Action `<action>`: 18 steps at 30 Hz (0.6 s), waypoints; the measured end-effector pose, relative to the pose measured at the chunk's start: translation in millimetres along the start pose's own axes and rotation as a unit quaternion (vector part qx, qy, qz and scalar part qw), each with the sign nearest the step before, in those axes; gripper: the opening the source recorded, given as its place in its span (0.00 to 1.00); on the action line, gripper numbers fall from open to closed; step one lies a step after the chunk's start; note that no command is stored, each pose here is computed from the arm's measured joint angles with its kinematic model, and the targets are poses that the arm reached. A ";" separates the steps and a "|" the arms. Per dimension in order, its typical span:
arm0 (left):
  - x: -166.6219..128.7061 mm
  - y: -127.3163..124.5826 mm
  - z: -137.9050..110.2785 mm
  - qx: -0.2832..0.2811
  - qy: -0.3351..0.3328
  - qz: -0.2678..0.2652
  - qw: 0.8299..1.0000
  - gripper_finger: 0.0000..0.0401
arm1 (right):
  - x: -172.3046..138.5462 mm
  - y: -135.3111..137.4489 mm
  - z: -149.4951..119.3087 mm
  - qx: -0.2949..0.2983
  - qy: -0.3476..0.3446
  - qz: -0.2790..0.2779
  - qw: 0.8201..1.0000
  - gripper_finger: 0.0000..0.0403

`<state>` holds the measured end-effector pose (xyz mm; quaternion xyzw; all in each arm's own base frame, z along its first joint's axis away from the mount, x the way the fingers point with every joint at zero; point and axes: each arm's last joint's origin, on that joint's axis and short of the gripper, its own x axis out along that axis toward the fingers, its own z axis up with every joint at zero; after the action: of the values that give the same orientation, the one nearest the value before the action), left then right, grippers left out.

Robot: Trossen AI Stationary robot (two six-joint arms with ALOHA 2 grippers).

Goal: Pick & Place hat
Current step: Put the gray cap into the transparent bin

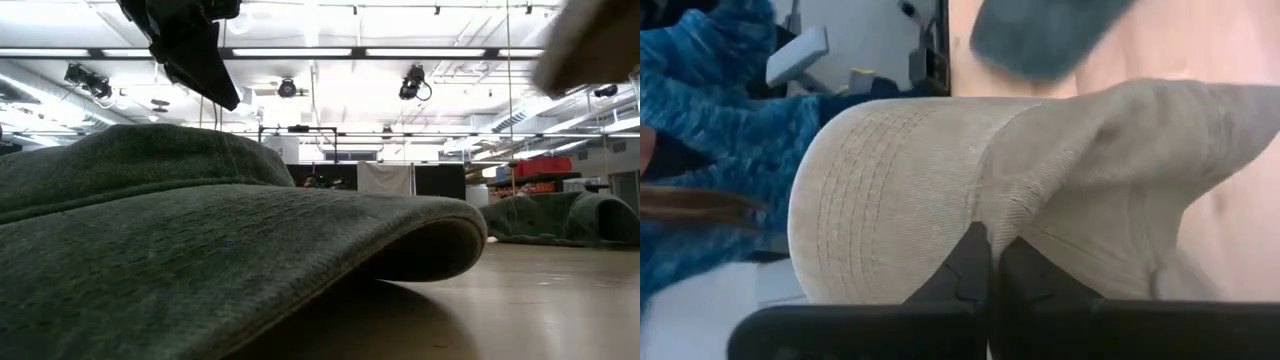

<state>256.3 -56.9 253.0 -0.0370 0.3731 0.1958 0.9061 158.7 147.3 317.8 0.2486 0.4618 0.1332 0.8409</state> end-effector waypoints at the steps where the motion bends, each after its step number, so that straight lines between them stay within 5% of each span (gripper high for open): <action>1: 0.0 0.0 0.0 -0.005 0.000 0.000 1.000 0.33 | -0.3 2.2 -4.2 0.013 0.004 -0.001 1.000 0.01; 10: 0.0 0.0 0.0 -0.017 0.000 0.000 1.000 0.33 | 1.1 4.5 -38.8 0.153 0.011 -0.104 0.983 0.01; 18: 0.0 0.0 -0.1 -0.017 0.000 0.000 1.000 0.33 | 29.5 17.6 -59.4 0.279 0.069 -0.136 0.948 0.01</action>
<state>256.3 -56.9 252.9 -0.0522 0.3700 0.2022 0.9053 124.6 193.0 279.7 0.3987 0.5667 -0.0995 0.7141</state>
